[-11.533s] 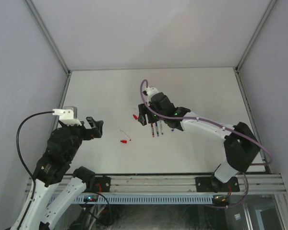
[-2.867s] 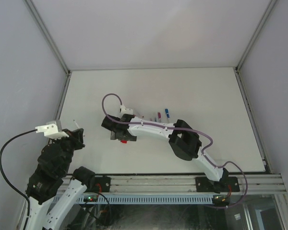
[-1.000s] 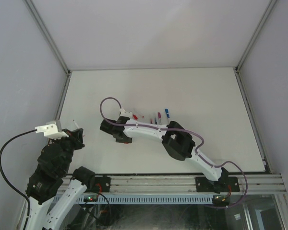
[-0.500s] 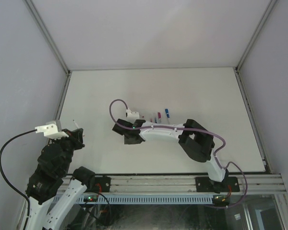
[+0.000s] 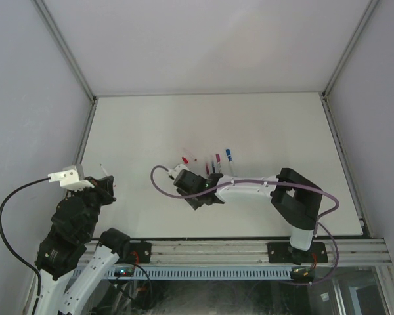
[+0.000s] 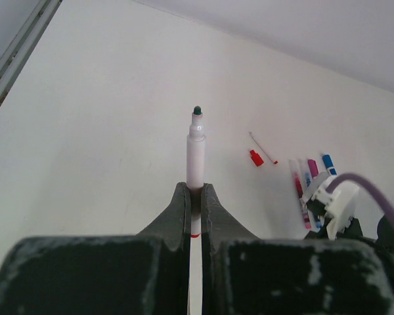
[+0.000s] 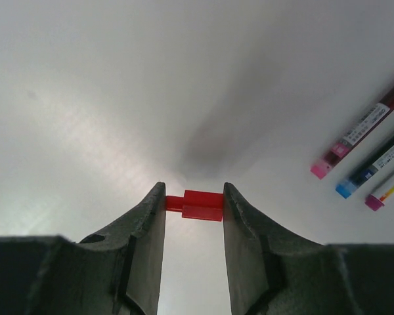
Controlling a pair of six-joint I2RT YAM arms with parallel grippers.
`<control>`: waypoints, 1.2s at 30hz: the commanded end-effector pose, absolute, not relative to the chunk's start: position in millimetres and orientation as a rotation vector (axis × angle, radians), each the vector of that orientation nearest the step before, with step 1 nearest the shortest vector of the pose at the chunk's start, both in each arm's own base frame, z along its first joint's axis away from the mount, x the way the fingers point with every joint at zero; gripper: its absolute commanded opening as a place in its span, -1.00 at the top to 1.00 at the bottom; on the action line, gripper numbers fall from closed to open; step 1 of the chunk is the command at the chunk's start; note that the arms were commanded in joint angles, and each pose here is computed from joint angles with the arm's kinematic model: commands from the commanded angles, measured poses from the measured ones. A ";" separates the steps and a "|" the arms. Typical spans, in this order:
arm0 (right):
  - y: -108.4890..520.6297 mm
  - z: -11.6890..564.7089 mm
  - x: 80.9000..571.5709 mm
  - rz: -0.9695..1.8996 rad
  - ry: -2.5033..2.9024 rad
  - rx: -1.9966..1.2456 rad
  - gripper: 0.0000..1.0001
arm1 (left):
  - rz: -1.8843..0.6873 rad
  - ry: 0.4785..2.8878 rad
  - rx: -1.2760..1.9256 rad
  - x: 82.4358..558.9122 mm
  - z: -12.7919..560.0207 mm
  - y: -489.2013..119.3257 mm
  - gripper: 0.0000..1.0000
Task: Insert the pens into the pen caps
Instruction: Pick up the pen cap from the center of the board, then place the pen cap at the center of the board.
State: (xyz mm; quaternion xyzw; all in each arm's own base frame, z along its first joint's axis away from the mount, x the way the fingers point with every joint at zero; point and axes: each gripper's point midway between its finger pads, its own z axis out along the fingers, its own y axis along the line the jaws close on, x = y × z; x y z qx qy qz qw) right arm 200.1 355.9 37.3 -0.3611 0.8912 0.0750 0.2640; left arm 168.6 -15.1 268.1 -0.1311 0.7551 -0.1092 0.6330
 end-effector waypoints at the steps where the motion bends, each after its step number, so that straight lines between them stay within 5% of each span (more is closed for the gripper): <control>1: 354.0 54.6 200.6 0.230 2.216 -1.269 1.00 | -0.277 1.670 -0.299 167.7 287.4 -15.1 1.00; 16: 338.8 29.1 201.8 0.091 2.175 -1.465 0.89 | -0.275 1.673 -0.303 168.3 286.5 -15.0 1.00; 36: 364.5 91.0 210.8 0.275 2.136 -1.142 -0.42 | -0.276 1.679 -0.299 169.4 285.6 -16.3 0.99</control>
